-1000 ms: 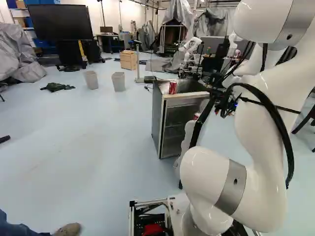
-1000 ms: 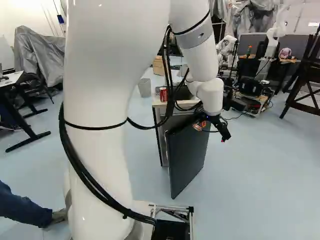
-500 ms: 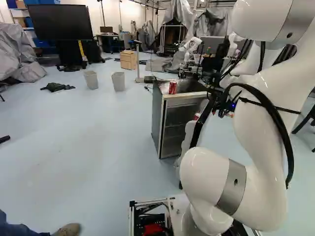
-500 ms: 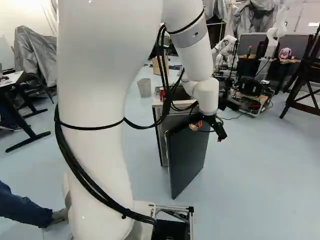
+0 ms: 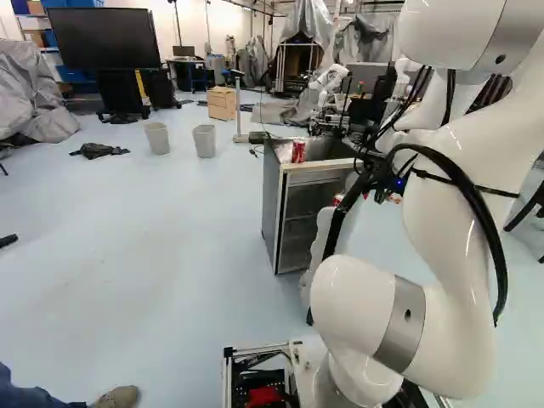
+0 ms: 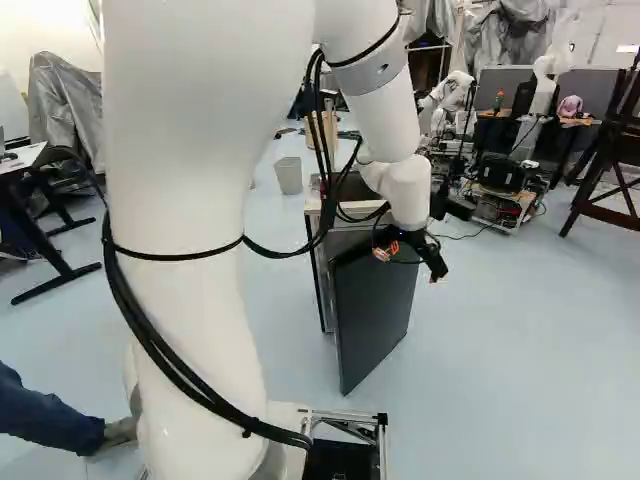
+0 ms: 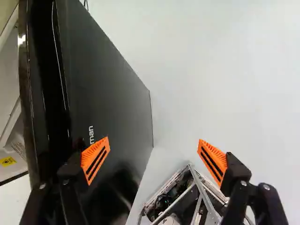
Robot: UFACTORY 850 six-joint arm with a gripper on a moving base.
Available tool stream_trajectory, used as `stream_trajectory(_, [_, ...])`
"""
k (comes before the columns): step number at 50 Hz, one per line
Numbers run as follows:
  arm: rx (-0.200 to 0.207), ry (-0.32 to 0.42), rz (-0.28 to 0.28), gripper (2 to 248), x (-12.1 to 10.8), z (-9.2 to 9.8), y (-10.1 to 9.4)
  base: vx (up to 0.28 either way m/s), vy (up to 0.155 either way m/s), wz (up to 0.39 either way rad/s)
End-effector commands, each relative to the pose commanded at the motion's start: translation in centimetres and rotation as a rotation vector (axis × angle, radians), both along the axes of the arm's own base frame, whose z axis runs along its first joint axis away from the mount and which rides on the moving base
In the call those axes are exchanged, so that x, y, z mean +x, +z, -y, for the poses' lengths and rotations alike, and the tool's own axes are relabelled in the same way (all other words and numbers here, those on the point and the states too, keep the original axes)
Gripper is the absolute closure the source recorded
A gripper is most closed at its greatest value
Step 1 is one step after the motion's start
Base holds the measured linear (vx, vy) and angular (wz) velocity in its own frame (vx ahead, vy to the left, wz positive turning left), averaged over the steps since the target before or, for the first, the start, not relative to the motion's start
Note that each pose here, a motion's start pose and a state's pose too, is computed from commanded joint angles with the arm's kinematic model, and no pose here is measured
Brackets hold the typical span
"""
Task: Grab a drink from the fridge
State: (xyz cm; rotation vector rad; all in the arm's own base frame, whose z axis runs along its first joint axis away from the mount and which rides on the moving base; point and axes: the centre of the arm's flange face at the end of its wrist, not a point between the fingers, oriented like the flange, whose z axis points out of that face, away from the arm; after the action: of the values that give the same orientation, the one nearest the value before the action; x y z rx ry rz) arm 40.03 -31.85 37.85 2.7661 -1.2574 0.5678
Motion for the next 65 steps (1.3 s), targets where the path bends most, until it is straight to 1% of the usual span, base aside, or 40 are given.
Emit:
stream_trajectory(22, [0.001, 0.031, -0.002, 3, 0.6, -1.5, 0.0, 0.000, 0.000, 0.000])
stream_trajectory(65, [0.002, 0.110, -0.003, 3, 2.7, -4.9, 0.0, 0.000, 0.000, 0.000])
